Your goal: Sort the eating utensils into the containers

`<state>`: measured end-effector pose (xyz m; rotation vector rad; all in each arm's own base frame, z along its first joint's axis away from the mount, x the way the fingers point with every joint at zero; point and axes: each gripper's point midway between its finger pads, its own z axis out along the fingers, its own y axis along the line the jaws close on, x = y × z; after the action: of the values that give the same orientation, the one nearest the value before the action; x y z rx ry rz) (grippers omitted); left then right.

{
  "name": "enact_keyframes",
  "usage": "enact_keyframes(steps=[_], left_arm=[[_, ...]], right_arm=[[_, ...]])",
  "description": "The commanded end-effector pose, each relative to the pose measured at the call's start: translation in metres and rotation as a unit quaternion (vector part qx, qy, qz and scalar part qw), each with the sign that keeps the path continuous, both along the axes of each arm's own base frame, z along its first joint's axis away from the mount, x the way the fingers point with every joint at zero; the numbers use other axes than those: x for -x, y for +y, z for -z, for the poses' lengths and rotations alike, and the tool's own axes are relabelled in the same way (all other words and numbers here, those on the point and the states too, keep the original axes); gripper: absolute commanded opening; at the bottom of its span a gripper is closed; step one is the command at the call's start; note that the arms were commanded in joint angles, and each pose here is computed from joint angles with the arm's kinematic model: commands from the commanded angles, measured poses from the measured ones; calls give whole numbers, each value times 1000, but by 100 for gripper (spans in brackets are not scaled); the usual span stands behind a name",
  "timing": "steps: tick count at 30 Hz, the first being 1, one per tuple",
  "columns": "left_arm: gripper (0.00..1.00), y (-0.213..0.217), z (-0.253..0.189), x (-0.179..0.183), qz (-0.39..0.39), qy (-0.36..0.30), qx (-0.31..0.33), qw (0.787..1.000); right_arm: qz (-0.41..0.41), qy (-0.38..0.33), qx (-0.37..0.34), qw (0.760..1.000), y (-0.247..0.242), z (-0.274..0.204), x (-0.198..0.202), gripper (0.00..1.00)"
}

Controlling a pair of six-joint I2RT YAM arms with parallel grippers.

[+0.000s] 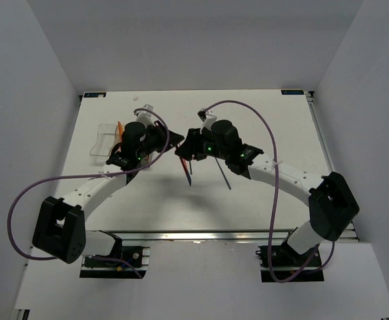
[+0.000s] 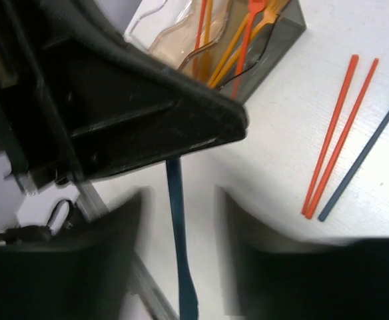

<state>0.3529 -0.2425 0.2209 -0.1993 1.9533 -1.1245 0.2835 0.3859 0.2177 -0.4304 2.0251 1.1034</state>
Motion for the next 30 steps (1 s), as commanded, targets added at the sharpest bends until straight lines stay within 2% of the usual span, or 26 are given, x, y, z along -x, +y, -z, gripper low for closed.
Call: enact_keyframes(steps=[1,2,3,4,5,6,7,8,9,10,11,14,19,21,28,30], left_arm=[[0,6,-18,-1,2,-34,-52,998],[0,23,-19,-11,-37,-19,-103,994],[0,37,-20,-18,-60,-19,-140,988],[0,52,-12,-27,-72,-21,-205,976],[0,77,-24,-36,-106,-9,-252,962],[0,107,-26,-47,-163,-4,-305,938],[0,126,-15,-57,-172,8,-370,913],[0,151,-28,-64,-204,17,-408,890],[0,182,-32,-70,-258,28,-456,851],[0,205,-21,-78,-265,48,-499,823],[0,216,-30,-87,-279,45,-507,814],[0,248,-27,-114,-307,46,-511,801],[0,263,-33,-157,-322,5,-494,807],[0,260,-25,-171,-311,-3,-479,821],[0,274,6,-181,-329,-12,-457,827],[3,278,25,-175,-329,-1,-459,825]], right_arm=[[37,-33,-17,999,-3,-28,-17,70],[61,-31,1,998,-14,-20,-20,89],[73,-34,9,997,-22,-18,-24,89],[85,-44,12,995,-33,-25,-26,89],[109,-44,27,993,-46,-18,-31,89],[127,-39,43,990,-60,-12,-35,89],[136,-46,45,989,-70,-17,-36,89],[147,-54,58,986,-79,-15,-38,89],[157,-58,63,984,-91,-14,-39,89],[162,-60,69,983,-97,-12,-39,89],[165,-65,75,981,-103,-11,-40,89],[170,-71,88,979,-118,-6,-38,89],[166,-78,102,978,-130,3,-33,89],[166,-78,108,977,-133,8,-32,89],[163,-82,112,977,-135,15,-34,89],[163,-81,114,977,-135,19,-35,89]])
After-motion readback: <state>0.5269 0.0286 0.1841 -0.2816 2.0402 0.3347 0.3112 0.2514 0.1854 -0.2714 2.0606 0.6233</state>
